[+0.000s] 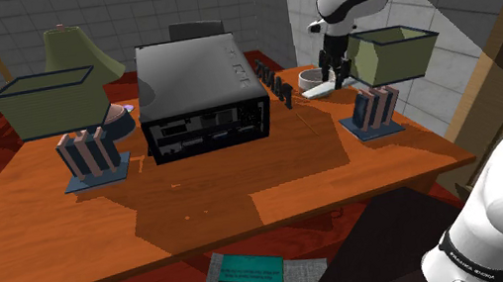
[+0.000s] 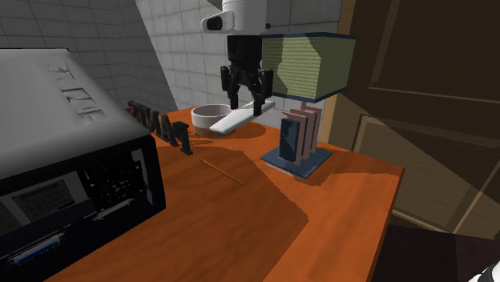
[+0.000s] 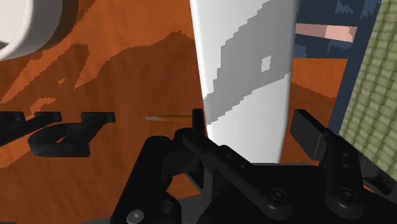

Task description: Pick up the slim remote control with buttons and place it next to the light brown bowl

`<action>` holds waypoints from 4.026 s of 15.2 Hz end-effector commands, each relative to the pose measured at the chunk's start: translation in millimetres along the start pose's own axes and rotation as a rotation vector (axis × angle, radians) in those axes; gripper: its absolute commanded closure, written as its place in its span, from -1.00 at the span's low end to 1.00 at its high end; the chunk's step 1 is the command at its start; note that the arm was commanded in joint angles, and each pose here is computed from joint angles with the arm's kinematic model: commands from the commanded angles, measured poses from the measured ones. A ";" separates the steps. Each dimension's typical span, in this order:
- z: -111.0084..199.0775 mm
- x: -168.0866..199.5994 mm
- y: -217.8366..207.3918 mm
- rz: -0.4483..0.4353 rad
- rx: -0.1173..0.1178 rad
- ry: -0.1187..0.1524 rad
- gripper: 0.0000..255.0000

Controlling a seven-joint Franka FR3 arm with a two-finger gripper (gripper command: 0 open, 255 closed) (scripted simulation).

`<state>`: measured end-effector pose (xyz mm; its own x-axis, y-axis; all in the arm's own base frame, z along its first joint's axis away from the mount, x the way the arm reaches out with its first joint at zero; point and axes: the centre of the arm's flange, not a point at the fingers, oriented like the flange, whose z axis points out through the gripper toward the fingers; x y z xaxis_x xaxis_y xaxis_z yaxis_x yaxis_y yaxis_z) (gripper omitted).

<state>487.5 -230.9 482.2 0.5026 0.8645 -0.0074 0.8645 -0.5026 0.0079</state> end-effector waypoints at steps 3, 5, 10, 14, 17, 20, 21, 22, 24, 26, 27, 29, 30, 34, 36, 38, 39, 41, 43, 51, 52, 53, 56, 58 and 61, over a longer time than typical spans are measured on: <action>0.4 -49.9 18.6 -0.002 0.000 0.000 1.00; 0.5 -74.5 28.1 -0.002 0.000 0.000 1.00; 0.9 -136.1 51.8 -0.002 0.000 0.000 1.00; 1.3 -195.5 74.6 -0.002 0.000 0.000 1.00; 17.1 -195.4 74.5 -0.002 0.000 0.000 1.00; 32.9 -195.2 74.4 -0.002 0.000 0.000 1.00; 38.2 -195.2 74.3 -0.002 0.000 0.000 1.00; 43.5 -195.2 74.3 -0.002 0.000 0.000 1.00; 54.1 -195.1 74.2 -0.002 0.000 0.000 1.00; 64.6 -195.0 74.1 -0.002 0.000 0.000 1.00; 69.9 -195.0 74.1 -0.002 0.000 0.000 1.00; 80.5 -194.9 74.0 -0.002 0.000 0.000 1.00; 85.7 -194.9 74.0 -0.002 0.000 0.000 1.00; 106.9 -194.7 73.8 -0.002 0.000 0.000 1.00; 117.4 -194.6 73.7 -0.002 0.000 0.000 1.00; 128.0 -194.5 73.6 -0.002 0.000 0.000 1.00; 133.3 -194.5 73.6 -0.002 0.000 0.000 1.00; 143.7 -194.4 73.5 -0.002 0.000 0.000 1.00; 143.7 -194.4 73.5 -0.002 0.000 0.000 1.00; 143.7 -194.4 73.5 -0.002 0.000 0.000 -1.00; 143.7 -194.4 73.5 -0.002 0.000 0.000 -1.00; 143.7 -194.4 73.5 -0.002 0.000 0.000 -1.00; 130.5 -194.4 73.5 -0.002 0.000 0.000 -1.00; 104.1 -194.4 73.5 -0.002 0.000 0.000 -1.00; 93.7 -194.4 73.5 -0.002 0.000 0.000 -1.00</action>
<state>454.3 -437.7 388.5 0.5011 0.8653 -0.0078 0.8654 -0.5011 0.0090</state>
